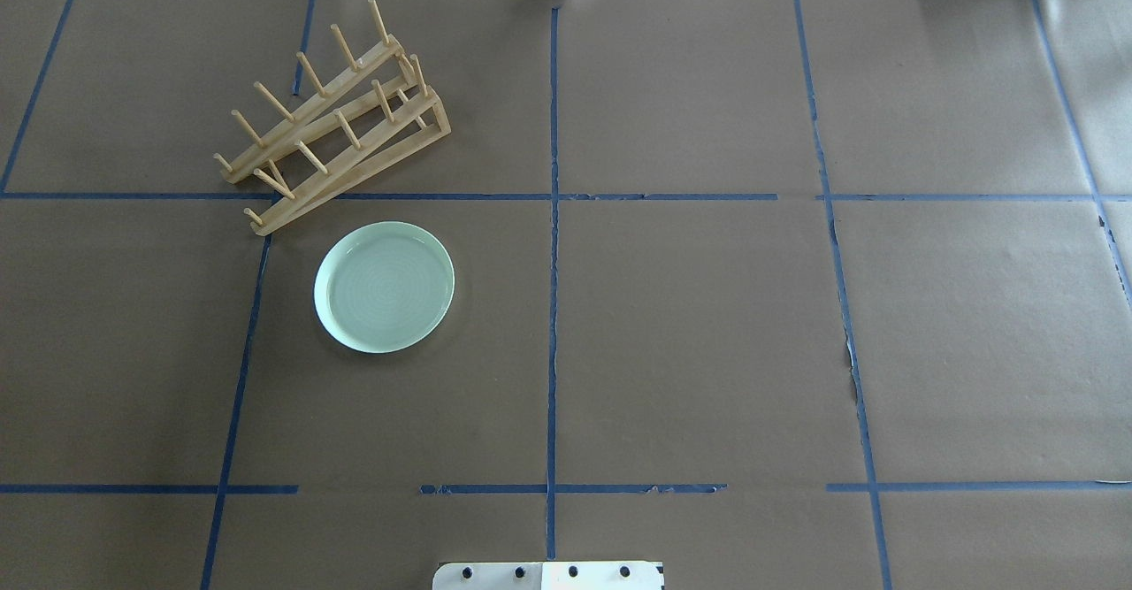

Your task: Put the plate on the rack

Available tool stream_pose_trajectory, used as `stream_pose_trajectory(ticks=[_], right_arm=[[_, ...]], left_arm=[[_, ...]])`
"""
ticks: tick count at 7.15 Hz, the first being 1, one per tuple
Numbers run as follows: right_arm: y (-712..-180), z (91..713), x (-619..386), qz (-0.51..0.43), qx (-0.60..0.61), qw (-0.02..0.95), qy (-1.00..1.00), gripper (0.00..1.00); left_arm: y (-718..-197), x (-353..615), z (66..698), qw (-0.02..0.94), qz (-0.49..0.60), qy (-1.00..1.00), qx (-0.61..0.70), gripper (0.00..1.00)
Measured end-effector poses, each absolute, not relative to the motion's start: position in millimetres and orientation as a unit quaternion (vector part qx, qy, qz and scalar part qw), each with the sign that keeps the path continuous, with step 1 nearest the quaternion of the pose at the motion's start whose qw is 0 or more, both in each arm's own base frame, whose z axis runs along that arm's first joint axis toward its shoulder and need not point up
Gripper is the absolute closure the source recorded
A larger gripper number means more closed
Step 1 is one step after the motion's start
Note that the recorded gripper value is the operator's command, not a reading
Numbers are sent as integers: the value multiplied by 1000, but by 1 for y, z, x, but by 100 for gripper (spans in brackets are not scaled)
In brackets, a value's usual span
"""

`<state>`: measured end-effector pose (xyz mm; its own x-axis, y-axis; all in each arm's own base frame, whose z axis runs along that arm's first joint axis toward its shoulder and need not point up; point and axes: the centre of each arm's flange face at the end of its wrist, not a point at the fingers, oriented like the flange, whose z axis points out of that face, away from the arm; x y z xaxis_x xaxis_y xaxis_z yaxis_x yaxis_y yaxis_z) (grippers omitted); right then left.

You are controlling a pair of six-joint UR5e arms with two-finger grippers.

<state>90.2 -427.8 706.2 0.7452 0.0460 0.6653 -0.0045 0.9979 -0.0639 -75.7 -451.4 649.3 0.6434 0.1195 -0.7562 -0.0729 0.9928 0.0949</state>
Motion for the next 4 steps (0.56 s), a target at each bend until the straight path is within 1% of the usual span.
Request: stream_pose_trajectory(ticks=[4], right_arm=[[-428, 706, 90, 14, -29, 934, -357, 0]], left_arm=[[-455, -74, 645, 905, 60, 419, 38, 0]])
